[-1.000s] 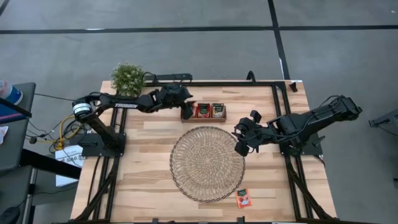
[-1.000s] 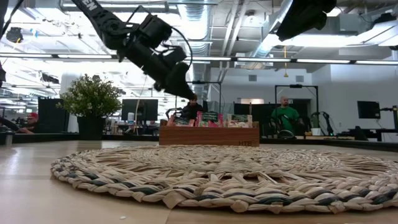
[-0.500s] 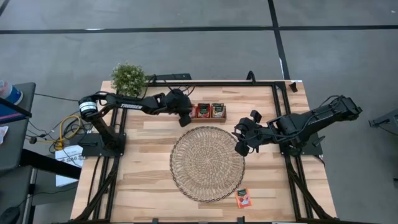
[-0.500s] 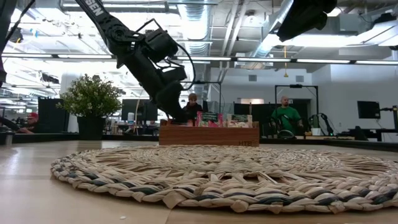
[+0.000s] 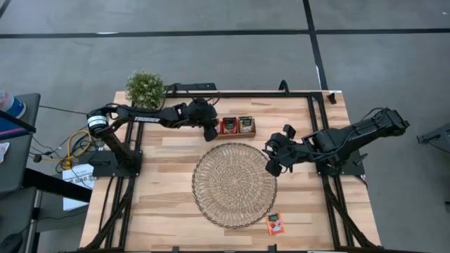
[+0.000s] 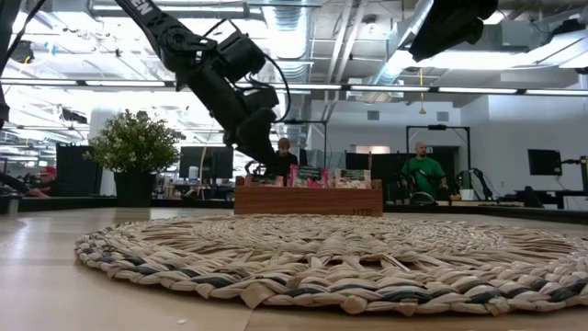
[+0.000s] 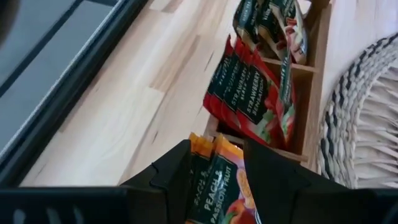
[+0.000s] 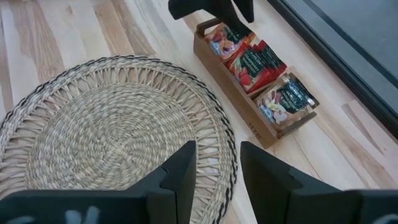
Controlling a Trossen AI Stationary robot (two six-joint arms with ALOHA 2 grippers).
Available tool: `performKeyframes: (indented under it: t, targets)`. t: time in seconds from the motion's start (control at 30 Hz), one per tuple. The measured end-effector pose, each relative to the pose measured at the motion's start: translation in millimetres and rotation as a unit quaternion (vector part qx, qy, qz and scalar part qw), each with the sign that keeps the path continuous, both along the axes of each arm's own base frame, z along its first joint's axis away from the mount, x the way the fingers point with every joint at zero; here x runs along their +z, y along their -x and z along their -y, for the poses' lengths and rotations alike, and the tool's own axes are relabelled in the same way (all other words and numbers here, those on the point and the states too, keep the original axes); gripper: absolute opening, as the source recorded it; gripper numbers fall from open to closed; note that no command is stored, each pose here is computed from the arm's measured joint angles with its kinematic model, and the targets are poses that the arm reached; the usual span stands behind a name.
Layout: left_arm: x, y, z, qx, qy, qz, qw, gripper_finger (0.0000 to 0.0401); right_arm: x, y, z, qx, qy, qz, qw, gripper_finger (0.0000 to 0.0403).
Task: Pick & Place Tea
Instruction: Put the orange tea bag into the left section of the wooden organizer
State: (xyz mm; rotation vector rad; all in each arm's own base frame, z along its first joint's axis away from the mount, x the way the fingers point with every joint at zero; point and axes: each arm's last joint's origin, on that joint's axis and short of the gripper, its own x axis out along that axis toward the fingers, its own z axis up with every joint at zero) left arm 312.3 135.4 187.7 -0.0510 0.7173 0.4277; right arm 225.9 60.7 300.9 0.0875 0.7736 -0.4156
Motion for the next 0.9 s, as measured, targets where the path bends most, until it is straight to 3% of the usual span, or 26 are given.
performKeyframes:
  t: [0.2, 0.33, 0.4, 0.53, 0.63, 0.77, 0.9]
  targets:
    - [19, -3, -2, 0.023, -0.018, -0.017, 0.999, 0.0142, 0, 0, -2, 0.004, 0.001, 0.0, 1.0, 0.0118]
    - [63, -2, 6, 0.027, -0.01, -0.01, 1.0, 0.0142, 0, 1, -1, 0.015, 0.01, -0.006, 1.0, 0.0118]
    - [85, 2, 18, 0.01, 0.017, -0.003, 1.0, 0.0142, -1, 1, -2, 0.028, 0.013, -0.015, 0.999, 0.0118]
    - [111, 16, 47, -0.008, 0.118, 0.02, 0.993, 0.0142, -4, 4, -5, 0.076, -0.012, -0.049, 0.996, 0.0118]
    - [117, 31, 73, 0.003, 0.174, -0.006, 0.985, 0.0142, -6, 8, -12, 0.122, -0.049, -0.081, 0.988, 0.0118]
    - [108, 42, 111, 0.049, 0.198, -0.012, 0.979, 0.0142, -9, 16, -27, 0.186, -0.094, -0.114, 0.971, 0.0118]
    - [84, 46, 150, 0.096, 0.219, 0.022, 0.971, 0.0142, -9, 26, -47, 0.246, -0.089, -0.121, 0.957, 0.0118]
